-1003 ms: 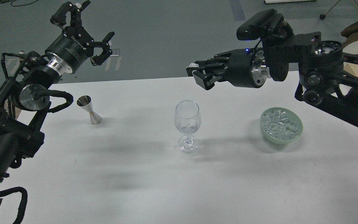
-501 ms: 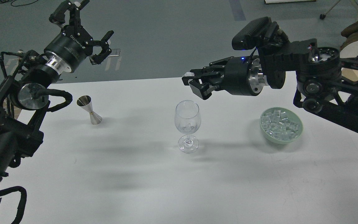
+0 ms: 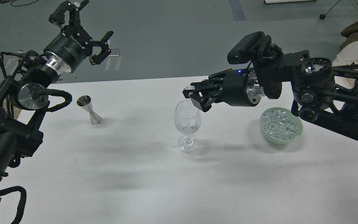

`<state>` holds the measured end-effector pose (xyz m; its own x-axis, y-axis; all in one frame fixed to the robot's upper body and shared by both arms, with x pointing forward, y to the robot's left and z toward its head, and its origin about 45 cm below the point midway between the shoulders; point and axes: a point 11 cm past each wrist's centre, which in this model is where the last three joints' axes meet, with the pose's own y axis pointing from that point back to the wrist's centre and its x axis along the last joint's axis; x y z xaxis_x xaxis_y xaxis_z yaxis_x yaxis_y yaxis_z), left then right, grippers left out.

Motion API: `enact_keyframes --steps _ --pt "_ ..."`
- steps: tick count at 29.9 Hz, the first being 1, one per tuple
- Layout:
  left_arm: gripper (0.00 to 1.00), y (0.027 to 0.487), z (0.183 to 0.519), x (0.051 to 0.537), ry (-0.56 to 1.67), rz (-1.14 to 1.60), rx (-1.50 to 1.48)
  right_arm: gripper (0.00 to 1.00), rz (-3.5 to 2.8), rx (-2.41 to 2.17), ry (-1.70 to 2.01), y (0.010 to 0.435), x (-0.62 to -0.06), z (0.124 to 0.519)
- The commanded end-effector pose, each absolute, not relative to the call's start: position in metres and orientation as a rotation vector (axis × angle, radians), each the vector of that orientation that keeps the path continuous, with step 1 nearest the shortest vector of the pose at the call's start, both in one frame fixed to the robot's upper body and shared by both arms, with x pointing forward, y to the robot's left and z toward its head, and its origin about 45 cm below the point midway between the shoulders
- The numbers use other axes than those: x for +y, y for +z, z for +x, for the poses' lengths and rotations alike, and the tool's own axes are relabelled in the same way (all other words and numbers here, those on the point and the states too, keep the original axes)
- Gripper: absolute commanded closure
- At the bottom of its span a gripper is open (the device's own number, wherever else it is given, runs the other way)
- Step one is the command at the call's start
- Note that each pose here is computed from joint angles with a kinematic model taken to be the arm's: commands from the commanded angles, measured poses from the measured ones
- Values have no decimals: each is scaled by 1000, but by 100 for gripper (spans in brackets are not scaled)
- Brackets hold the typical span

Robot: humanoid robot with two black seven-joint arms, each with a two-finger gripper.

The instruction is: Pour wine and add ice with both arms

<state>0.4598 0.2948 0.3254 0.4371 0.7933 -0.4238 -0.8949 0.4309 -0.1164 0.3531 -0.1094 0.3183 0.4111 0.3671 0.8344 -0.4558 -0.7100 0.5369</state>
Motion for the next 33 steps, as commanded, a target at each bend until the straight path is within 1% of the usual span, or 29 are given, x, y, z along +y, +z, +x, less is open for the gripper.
enact_keyframes --steps 1,22,28,33 --pt "2 325 460 295 1078 -348 329 100 1911 -76 1386 319 -109 353" --pt "2 327 460 297 1081 -355 328 100 1880 -92 1419 330 -108 359" --pt "2 326 460 296 1080 -352 329 100 1884 -87 1414 328 -107 358" --pt "2 325 460 296 1080 -350 330 100 1881 -44 1401 318 -104 353"
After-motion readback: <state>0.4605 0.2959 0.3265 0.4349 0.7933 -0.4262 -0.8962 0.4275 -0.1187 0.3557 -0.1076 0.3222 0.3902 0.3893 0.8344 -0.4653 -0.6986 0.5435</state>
